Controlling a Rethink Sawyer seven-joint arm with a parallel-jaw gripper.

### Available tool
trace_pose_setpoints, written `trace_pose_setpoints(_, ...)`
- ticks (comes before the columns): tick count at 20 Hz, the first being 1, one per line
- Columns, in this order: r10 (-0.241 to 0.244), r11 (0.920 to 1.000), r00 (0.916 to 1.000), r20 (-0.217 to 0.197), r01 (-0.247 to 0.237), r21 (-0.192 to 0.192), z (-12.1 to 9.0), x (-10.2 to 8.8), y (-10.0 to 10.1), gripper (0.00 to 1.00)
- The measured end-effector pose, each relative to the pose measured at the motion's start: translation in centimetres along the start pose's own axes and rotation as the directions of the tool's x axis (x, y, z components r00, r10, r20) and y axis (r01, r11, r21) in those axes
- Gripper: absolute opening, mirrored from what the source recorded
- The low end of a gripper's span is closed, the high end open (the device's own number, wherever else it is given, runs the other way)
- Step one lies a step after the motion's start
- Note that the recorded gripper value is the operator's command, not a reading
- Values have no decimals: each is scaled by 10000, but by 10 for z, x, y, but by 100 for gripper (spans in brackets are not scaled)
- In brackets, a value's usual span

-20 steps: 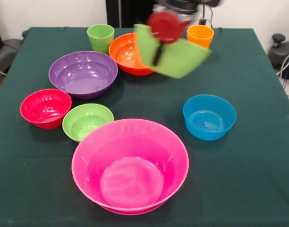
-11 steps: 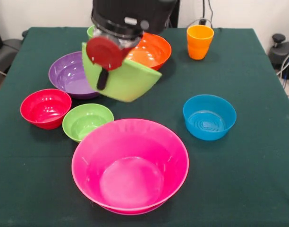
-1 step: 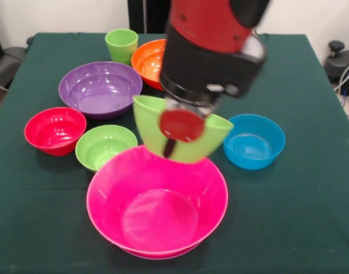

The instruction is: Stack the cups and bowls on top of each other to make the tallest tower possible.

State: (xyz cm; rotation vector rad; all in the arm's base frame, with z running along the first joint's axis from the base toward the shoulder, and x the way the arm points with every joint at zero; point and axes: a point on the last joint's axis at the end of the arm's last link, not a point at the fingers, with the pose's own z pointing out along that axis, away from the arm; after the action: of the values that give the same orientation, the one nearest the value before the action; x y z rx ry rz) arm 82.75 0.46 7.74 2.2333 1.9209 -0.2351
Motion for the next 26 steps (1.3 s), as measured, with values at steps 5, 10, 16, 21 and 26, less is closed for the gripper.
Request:
trace_pose_setpoints(5,-350,9992,9993,-152,353,161,-2,22,8,0)
trace_pose_setpoints(10,-381,9989,9986,-363,391,271,-20,27,12,0)
trace_pose_setpoints(16,-243,9997,9984,-519,239,-70,-51,19,22,0)
trace_pose_setpoints(21,-105,9990,9980,-619,78,-437,-79,9,31,0)
trace_pose_setpoints(26,-33,9980,9980,-638,-7,-638,-94,2,36,0)
